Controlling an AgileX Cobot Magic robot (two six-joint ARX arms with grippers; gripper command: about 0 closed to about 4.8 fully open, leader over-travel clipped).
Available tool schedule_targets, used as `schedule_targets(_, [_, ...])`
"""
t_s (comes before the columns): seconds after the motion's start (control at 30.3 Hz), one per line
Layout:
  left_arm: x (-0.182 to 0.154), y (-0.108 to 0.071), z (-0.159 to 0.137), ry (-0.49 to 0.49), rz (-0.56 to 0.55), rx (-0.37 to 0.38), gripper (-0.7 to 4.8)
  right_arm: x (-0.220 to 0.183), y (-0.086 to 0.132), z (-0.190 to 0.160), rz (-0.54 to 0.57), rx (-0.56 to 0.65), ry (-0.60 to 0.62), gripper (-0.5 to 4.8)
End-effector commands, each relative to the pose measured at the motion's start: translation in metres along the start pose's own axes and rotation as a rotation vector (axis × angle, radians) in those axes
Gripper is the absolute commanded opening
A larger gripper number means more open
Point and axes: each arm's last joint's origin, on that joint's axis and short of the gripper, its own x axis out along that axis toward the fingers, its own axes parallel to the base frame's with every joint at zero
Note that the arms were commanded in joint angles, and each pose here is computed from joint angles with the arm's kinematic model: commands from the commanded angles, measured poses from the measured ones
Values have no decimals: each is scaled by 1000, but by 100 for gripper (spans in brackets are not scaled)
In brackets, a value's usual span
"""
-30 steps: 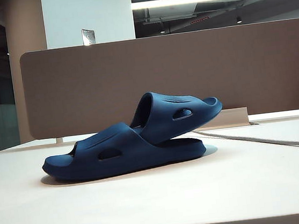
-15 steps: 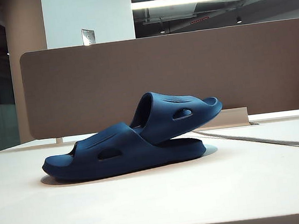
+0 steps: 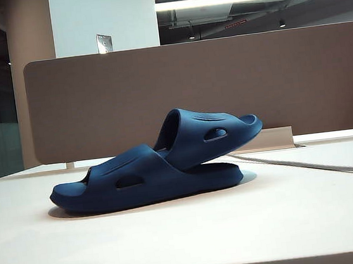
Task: Interlock the pair of blue slippers on the table with their fronts facing up.
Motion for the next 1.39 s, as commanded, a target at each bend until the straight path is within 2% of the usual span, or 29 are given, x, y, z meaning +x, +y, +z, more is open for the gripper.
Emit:
schedule_targets(0.03, [0,0,1,-9,-1,-1,19,0,0,0,0,-4,-3,8])
schedule_targets(0.5, [0,-2,2,-14,-18,5,21,0,0,1,-1,3,-13,9])
schedule_targets(0.59, [-6,-4,6,-67,-18,17,21,0,0,1,-1,3,-17,9])
schedule_targets(0.69, [-15,-7,14,-180,-28,42,21,0,0,2,0,2,-20,9])
schedule_targets(0.76, [-19,-7,17,-219,-31,51,21,0,0,2,0,2,-19,9])
schedule_targets(0.99, [-21,-8,18,-241,-33,56,21,0,0,2,0,2,-20,9])
schedule_targets(1.22, [-31,-11,25,-351,-42,81,21,0,0,2,0,2,-19,9])
schedule_targets(1.39, [-32,-11,26,-363,-43,84,21,0,0,2,-1,3,-19,9])
